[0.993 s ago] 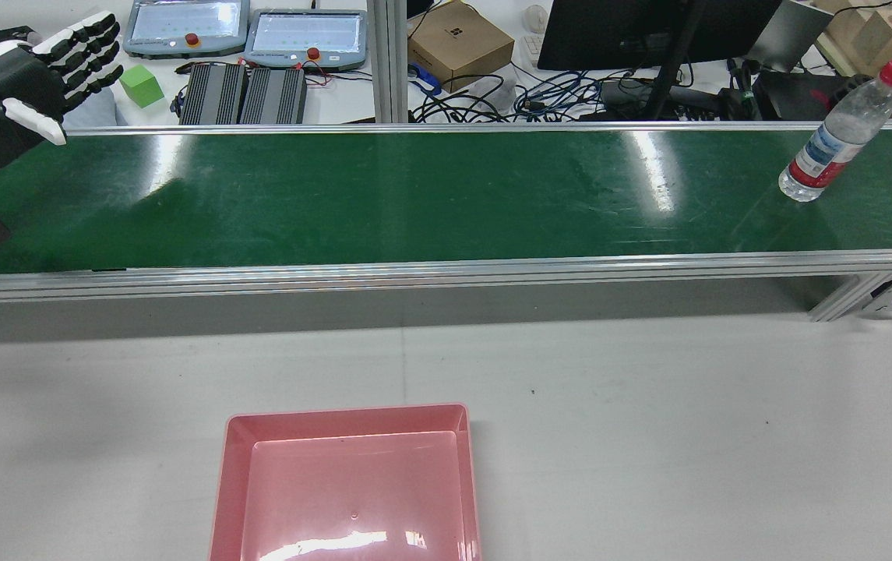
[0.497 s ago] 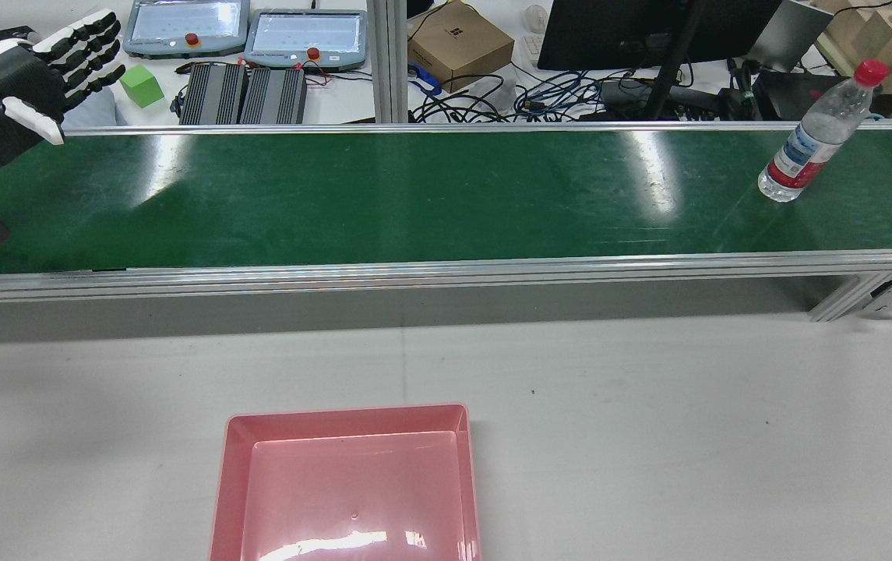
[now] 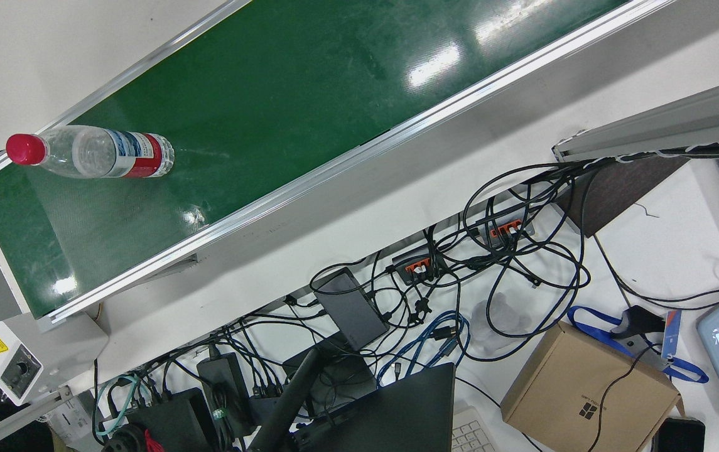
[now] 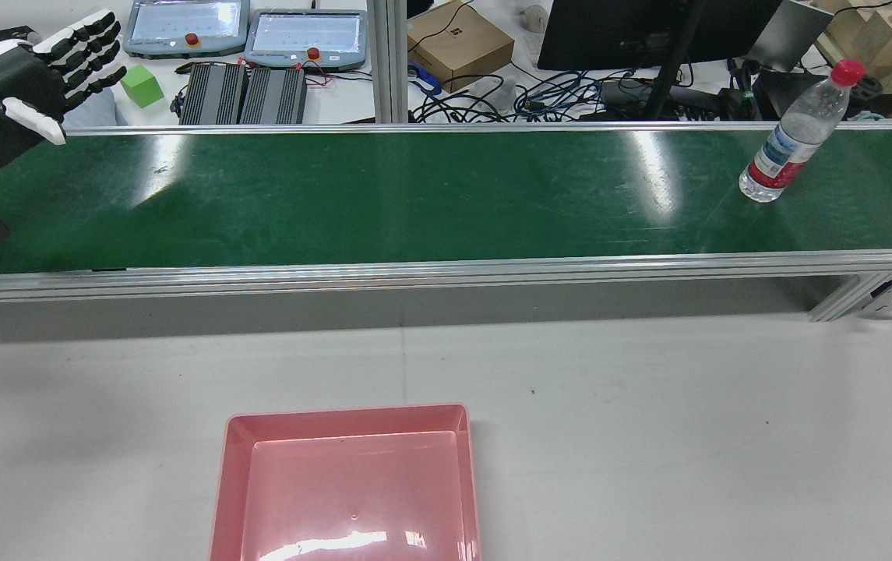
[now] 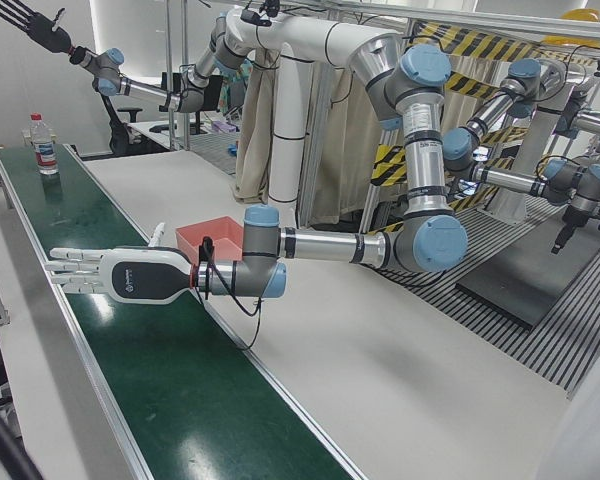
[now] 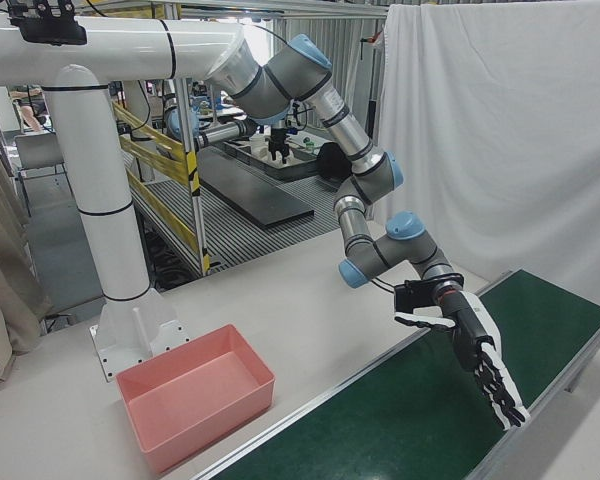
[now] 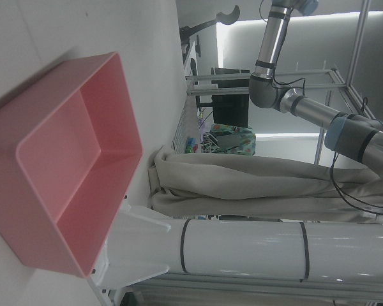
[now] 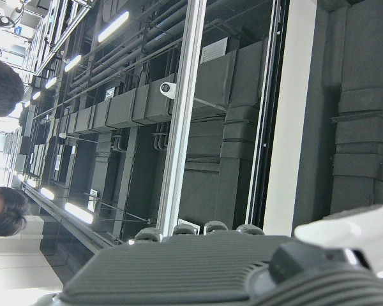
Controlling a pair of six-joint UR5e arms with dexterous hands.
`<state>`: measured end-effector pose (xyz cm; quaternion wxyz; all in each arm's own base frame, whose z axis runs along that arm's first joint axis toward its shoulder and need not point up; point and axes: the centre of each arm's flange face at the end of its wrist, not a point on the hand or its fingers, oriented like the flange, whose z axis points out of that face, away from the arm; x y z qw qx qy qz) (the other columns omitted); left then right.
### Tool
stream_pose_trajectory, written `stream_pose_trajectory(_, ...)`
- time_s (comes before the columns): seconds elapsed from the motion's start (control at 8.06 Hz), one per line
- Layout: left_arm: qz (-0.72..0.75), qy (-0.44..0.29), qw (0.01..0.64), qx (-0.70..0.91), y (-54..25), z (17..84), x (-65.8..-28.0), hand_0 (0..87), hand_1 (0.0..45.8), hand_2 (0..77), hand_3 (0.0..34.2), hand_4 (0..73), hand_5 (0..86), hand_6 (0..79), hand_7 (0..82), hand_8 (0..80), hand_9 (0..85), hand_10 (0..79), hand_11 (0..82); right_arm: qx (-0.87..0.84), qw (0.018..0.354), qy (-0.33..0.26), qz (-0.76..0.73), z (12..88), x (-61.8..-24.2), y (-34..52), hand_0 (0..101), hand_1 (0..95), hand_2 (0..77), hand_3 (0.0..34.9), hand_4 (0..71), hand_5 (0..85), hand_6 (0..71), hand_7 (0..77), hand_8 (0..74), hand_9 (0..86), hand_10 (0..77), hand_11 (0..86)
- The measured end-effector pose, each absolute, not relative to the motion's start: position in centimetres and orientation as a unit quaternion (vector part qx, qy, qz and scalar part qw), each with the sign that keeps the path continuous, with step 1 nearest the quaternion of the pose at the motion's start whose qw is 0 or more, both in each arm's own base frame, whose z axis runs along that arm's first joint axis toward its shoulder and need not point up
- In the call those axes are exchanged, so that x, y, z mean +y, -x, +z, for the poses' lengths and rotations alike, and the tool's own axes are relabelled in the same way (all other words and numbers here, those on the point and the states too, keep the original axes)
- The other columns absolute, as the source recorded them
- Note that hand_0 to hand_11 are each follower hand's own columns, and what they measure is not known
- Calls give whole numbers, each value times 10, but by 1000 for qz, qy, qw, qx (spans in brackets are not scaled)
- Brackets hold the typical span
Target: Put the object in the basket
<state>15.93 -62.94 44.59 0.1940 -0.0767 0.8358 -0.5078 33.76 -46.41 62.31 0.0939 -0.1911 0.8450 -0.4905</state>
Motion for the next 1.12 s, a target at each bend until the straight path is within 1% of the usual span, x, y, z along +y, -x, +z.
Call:
stream_pose_trajectory(0.25,-507,77,194,836,-159,445,-629,577,44,5,0,5,65,0,5,0,5,33,71,845,94,191,-490,623,-464,-338,2,0,11,1,5,0,0,5,0,0,5,0)
stream_pose_trajectory(0.37,-507,76,194,836,-159,445,-629,581,54,5,0,11,65,0,5,0,5,33,71,845,94,191,-490,623,-464,-338,3,0,11,1,5,0,0,5,0,0,5,0)
stream_pose_trajectory(0.5,-507,76,193,836,-159,445,-629,575,54,5,0,11,65,0,5,0,5,11,44,845,94,191,-490,623,-464,-338,2,0,11,2,5,0,0,5,0,0,5,0)
stream_pose_trajectory(0.74,-507,76,193,836,-158,445,-629,573,54,5,0,11,65,5,5,0,5,11,44,845,94,191,-491,623,-464,-338,2,0,11,2,5,0,0,5,0,0,5,0)
stream_pose_trajectory(0.87,-507,76,193,836,-158,445,-629,565,54,5,0,11,49,0,5,0,5,16,44,845,94,191,-491,624,-464,-338,3,0,11,1,5,0,0,5,0,0,5,0)
stream_pose_trajectory(1.12,-507,76,193,836,-159,445,-629,564,54,5,0,11,60,0,5,0,5,16,44,845,94,191,-491,624,-464,-338,3,0,11,1,5,0,0,5,0,0,5,0)
